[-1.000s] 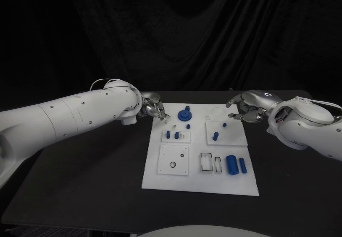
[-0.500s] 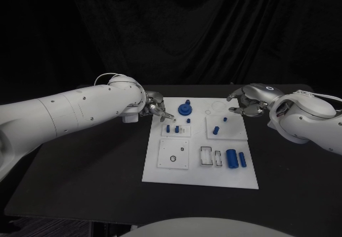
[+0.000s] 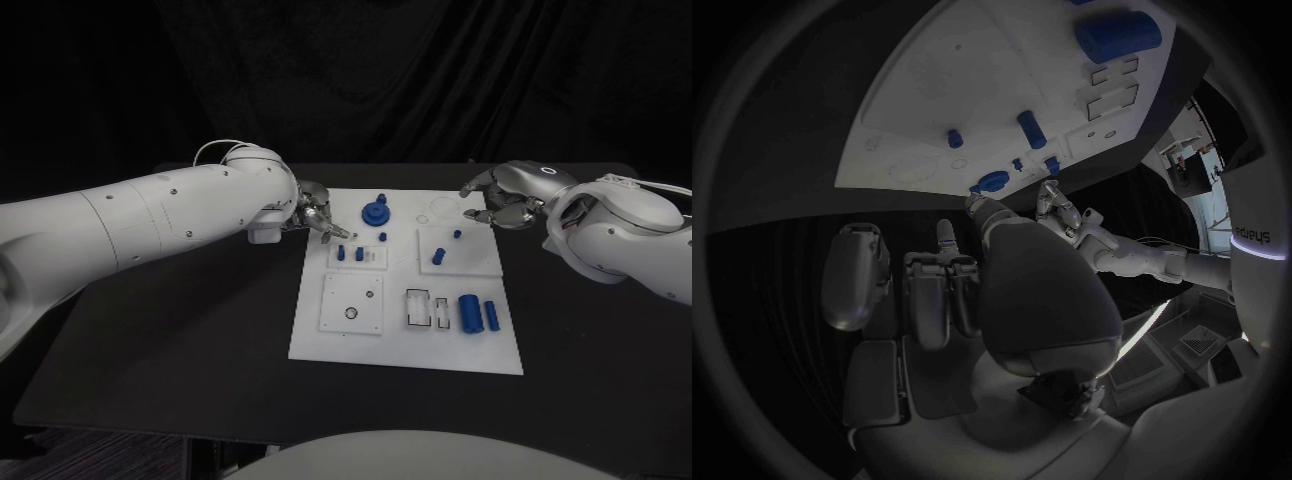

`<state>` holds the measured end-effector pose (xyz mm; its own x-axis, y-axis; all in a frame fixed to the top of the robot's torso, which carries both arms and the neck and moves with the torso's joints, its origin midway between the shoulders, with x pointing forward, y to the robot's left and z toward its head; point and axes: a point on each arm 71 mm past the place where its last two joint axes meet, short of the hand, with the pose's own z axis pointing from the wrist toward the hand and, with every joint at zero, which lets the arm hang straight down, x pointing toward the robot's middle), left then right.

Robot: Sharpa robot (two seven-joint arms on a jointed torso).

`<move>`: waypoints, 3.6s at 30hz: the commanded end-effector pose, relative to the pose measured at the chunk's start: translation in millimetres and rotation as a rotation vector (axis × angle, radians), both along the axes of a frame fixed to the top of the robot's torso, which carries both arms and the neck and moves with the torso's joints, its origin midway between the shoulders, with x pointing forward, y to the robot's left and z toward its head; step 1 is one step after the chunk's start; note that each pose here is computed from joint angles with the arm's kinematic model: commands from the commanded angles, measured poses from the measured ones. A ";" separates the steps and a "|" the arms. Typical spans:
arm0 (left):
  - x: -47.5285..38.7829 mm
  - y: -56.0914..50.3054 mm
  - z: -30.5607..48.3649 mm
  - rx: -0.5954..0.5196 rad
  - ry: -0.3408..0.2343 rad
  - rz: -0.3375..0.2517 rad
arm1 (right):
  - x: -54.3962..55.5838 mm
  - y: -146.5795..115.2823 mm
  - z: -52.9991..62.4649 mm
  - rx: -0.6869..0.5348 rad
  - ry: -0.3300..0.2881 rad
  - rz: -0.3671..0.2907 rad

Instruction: Assemble the parts on the task board

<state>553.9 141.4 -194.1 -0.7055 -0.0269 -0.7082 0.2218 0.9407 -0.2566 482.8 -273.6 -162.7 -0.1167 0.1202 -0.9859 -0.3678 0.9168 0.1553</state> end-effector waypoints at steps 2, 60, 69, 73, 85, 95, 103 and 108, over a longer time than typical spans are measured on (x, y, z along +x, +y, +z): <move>-3.3 -2.9 -4.6 0.011 0.023 -0.004 | -0.3 -0.1 0.0 0.003 -0.008 -0.006; -11.4 -15.7 -15.2 -0.003 0.057 -0.051 | 1.1 1.7 -0.8 -0.001 -0.002 0.000; -11.7 -15.2 -16.3 -0.005 0.060 -0.053 | 1.2 1.7 -0.9 -0.002 -0.002 -0.001; -12.2 -15.8 -16.4 -0.012 0.060 -0.058 | 1.2 1.6 -0.9 -0.002 -0.002 -0.002; -15.3 -14.4 -16.7 -0.018 0.060 -0.063 | 1.1 1.0 -1.2 -0.005 0.003 -0.007; -19.0 -8.3 -14.4 -0.043 0.022 -0.038 | 0.5 -0.6 -1.3 -0.006 0.006 -0.015; -24.8 3.3 -7.1 -0.153 -0.062 0.059 | -0.4 -2.6 -1.1 -0.006 0.006 -0.022; -34.0 11.9 -2.8 -0.216 -0.098 0.114 | -0.8 -4.3 -0.9 -0.006 0.006 -0.027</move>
